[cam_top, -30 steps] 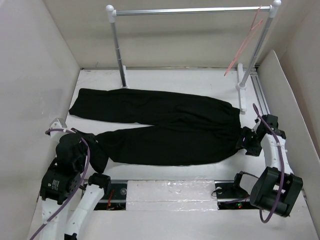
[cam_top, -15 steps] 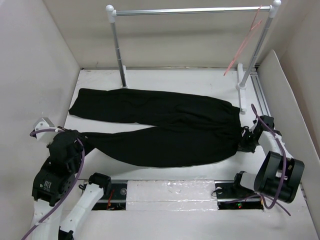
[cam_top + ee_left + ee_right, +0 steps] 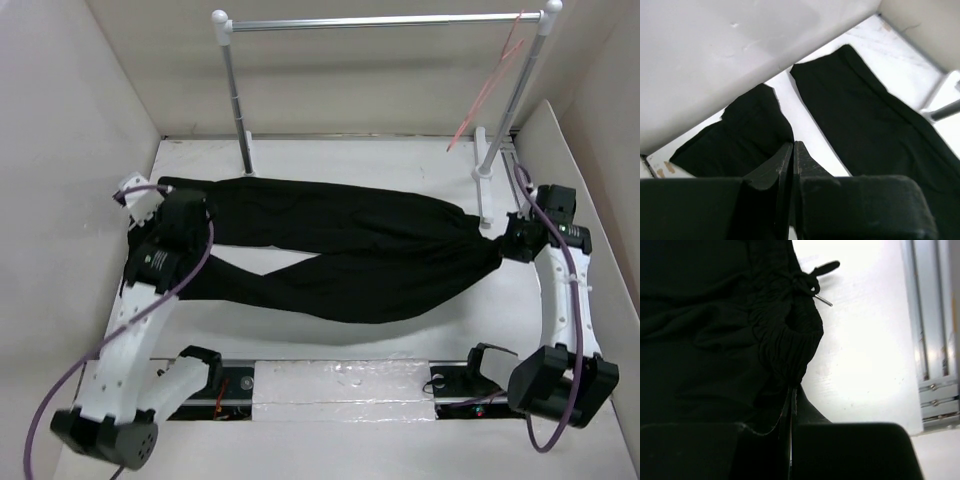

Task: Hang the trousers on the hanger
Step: Fold the trousers

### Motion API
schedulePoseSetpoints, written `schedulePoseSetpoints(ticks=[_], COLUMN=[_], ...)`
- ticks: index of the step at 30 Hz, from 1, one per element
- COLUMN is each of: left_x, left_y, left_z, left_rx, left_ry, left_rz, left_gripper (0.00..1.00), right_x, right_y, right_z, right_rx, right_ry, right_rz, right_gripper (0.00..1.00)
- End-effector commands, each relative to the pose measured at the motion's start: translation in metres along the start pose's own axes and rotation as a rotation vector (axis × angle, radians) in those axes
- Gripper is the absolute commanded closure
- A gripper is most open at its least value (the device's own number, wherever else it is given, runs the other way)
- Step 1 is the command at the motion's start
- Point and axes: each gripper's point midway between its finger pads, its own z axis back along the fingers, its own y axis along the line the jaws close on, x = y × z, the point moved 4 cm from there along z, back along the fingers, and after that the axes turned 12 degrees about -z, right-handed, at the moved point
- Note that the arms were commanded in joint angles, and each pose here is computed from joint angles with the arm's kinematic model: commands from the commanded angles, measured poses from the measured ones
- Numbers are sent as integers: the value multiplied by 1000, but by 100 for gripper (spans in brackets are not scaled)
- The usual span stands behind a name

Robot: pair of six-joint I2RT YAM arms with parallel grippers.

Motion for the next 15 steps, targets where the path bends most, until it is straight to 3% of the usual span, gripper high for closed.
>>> schedulePoseSetpoints(ticks=[1, 6, 9, 15], left_x=[25, 39, 46, 55], left_y=[-10, -35, -34, -65], left_z=[-22, -76, -112, -156], left_rx=[17, 37, 14, 41], left_ry=[-45, 35, 89, 131], left_rz=[51, 46, 104, 49], left_gripper=[100, 100, 100, 100], right_x=[35, 79, 100, 128], right_y=[10, 37, 45, 61], right_z=[8, -6, -20, -57], right_rx=[14, 120, 137, 170], right_ry=[-71, -148, -139, -99], right_rz=[53, 3, -9, -4], right_gripper=[100, 100, 100, 100])
